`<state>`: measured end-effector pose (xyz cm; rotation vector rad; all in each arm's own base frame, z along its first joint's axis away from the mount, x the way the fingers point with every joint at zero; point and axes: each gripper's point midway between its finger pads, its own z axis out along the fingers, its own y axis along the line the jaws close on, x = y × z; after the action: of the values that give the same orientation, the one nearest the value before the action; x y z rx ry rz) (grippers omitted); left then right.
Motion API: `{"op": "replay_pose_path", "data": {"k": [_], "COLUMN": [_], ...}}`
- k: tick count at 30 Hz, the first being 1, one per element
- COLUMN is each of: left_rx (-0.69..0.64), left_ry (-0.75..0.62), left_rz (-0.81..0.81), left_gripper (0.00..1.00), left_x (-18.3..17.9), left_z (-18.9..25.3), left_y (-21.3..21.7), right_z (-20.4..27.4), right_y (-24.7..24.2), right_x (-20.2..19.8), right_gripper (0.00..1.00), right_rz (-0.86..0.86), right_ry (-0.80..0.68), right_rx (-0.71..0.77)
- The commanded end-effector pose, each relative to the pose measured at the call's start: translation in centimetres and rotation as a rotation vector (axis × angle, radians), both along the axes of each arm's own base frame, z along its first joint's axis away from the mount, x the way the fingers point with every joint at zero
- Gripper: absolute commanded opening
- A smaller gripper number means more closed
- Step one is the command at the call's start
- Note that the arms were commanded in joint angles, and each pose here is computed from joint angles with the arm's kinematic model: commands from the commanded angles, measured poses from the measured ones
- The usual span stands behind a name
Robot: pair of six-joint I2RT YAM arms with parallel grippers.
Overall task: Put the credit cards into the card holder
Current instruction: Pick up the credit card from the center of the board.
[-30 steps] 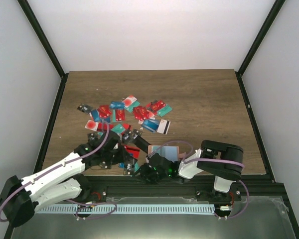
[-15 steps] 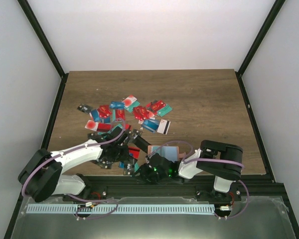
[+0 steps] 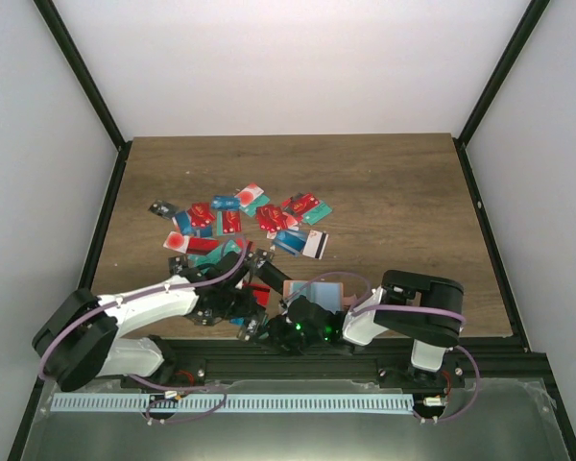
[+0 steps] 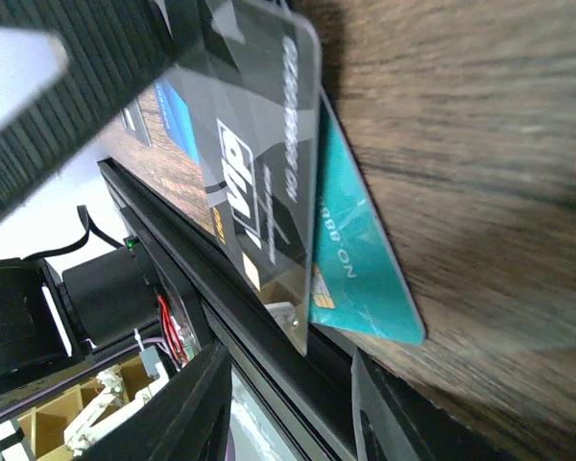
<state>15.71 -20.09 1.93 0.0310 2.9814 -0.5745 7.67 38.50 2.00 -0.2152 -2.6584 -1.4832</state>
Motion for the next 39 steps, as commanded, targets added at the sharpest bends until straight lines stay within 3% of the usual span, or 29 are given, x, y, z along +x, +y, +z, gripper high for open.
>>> {"op": "replay_pose_path", "data": {"k": [1,14,17,21,27,34,39], "left_rx": [0.034,-0.094,-0.103,-0.095,-0.086,-0.065,-0.077], "left_ry": [0.093,0.171,0.17,0.162,0.082,-0.045,-0.129], "left_rz": [0.018,0.115,0.126,0.136,0.158,0.149,0.131], "left_gripper": [0.27,0.27,0.27,0.27,0.27,0.33,0.41], "left_x": [-3.1,-6.4,-6.7,-6.7,-5.1,-2.4,-0.4], "left_z": [-1.2,-1.3,-1.3,-1.1,0.9,5.5,9.4], "left_y": [1.4,1.1,1.3,1.7,1.7,1.4,1.0], "right_z": [-4.3,-4.8,-4.9,-4.8,-3.2,1.2,5.8], "right_y": [-2.4,-2.2,-2.2,-2.4,-2.8,-2.2,-1.4], "right_x": [0.0,0.2,0.2,-0.1,-0.7,1.1,3.1], "right_gripper": [0.37,0.37,0.32,0.17,0.01,0.01,0.02], "right_rz": [-0.052,-0.071,-0.07,-0.06,-0.017,0.075,0.125], "right_ry": [0.063,0.082,0.083,0.092,0.097,-0.055,-0.169], "right_rx": [-0.161,-0.153,-0.154,-0.161,-0.186,-0.231,-0.176]}}
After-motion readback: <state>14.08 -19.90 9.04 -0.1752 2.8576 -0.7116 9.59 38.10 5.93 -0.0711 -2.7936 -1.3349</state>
